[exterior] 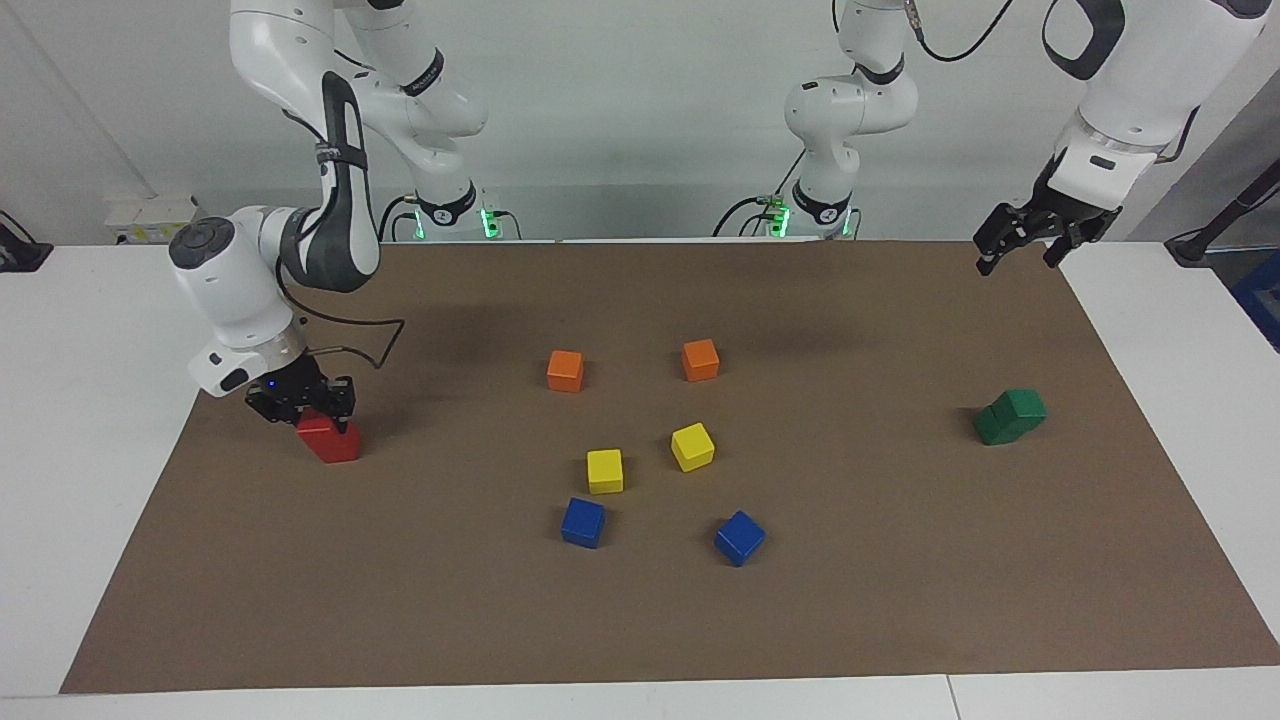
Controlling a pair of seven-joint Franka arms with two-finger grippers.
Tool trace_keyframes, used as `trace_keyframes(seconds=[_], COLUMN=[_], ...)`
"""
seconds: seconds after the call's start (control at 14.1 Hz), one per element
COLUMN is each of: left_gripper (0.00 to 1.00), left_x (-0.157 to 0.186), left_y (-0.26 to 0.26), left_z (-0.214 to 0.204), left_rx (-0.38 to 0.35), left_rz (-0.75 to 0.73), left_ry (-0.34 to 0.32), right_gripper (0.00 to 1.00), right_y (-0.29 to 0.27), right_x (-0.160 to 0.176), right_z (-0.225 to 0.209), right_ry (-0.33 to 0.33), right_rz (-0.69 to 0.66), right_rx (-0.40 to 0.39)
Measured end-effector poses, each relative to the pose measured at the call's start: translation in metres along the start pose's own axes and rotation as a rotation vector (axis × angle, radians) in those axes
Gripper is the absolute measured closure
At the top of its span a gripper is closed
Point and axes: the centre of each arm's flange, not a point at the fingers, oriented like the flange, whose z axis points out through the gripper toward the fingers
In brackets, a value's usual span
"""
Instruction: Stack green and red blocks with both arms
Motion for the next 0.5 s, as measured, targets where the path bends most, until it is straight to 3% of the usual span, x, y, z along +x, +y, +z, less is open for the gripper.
trace_keyframes(seconds=[0.28, 0.35, 0.5], left_gripper=[0.00, 0.00, 0.00], left_x=[0.0001, 0.0001, 0.0002], left_y=[0.0000, 0.0000, 0.0000], left_z=[-0.0001, -0.0001, -0.0002], left_rx=[0.000, 0.000, 0.000], left_rz=[0.001, 0.001, 0.001], left_ry=[0.001, 0.001, 0.002], right_gripper=[0.45, 0.41, 0.21], right_y=[0.0000, 0.0000, -0.0001], right_x=[0.0000, -0.0002, -0.0009], right_z=[0.0000, 0.0003, 0.0012], right_ry=[0.000, 0.000, -0.002], right_rz=[0.000, 0.000, 0.000], right_rx=[0.000, 0.000, 0.000])
